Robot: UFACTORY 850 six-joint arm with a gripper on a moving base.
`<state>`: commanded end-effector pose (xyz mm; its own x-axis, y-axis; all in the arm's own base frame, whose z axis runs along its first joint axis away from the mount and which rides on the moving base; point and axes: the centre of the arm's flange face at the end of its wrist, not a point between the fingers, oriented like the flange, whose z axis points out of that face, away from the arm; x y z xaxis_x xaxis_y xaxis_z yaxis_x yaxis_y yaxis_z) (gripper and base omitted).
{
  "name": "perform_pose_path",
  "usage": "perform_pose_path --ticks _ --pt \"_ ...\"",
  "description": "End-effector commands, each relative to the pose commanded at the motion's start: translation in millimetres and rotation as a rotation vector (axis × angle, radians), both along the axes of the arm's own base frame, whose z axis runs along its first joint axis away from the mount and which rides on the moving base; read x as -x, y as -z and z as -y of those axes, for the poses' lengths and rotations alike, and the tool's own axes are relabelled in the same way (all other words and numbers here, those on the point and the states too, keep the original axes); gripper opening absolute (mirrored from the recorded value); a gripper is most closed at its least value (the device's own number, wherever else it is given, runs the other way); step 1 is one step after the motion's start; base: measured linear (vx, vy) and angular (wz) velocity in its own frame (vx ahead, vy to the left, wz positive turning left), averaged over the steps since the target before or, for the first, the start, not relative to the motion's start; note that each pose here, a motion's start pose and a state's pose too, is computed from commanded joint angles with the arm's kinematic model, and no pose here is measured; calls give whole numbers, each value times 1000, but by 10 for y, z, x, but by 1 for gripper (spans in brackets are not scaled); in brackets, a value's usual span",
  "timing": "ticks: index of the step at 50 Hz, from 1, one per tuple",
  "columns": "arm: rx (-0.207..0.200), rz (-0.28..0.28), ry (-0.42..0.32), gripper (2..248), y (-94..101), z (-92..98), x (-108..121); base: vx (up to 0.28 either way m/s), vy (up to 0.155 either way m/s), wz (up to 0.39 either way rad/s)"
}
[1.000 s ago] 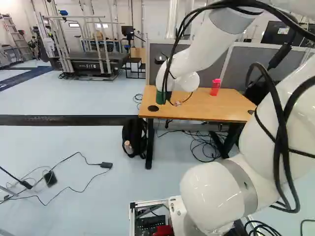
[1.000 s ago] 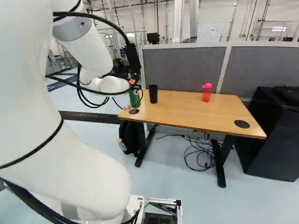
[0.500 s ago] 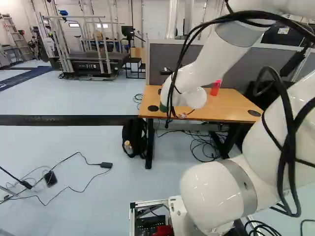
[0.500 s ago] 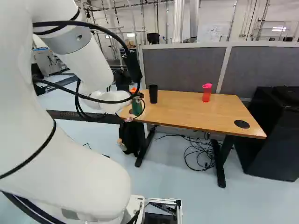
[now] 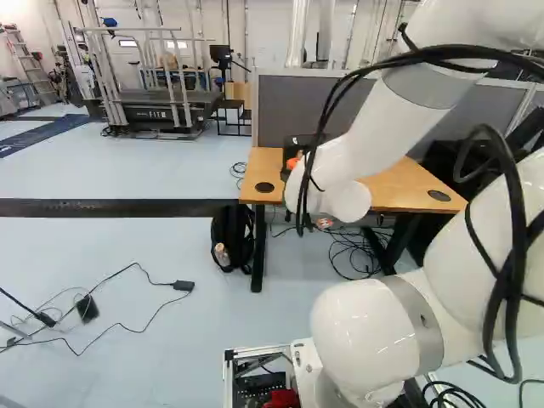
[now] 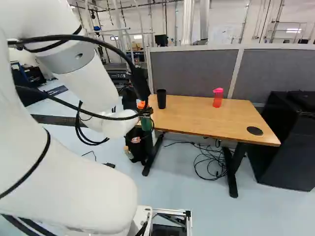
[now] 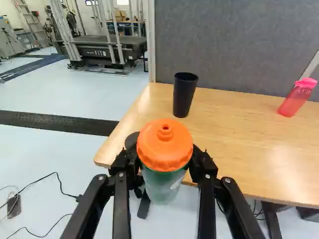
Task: Pick up the green bottle from the table
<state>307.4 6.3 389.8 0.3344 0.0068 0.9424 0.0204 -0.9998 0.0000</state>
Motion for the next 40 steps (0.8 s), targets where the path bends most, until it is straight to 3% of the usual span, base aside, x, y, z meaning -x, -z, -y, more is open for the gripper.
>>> perform_pose_path --ticks 20,40 --pt "0 7 14 121 173 46 262 0 0 0" --pt "0 9 20 121 240 62 368 0 0 0"
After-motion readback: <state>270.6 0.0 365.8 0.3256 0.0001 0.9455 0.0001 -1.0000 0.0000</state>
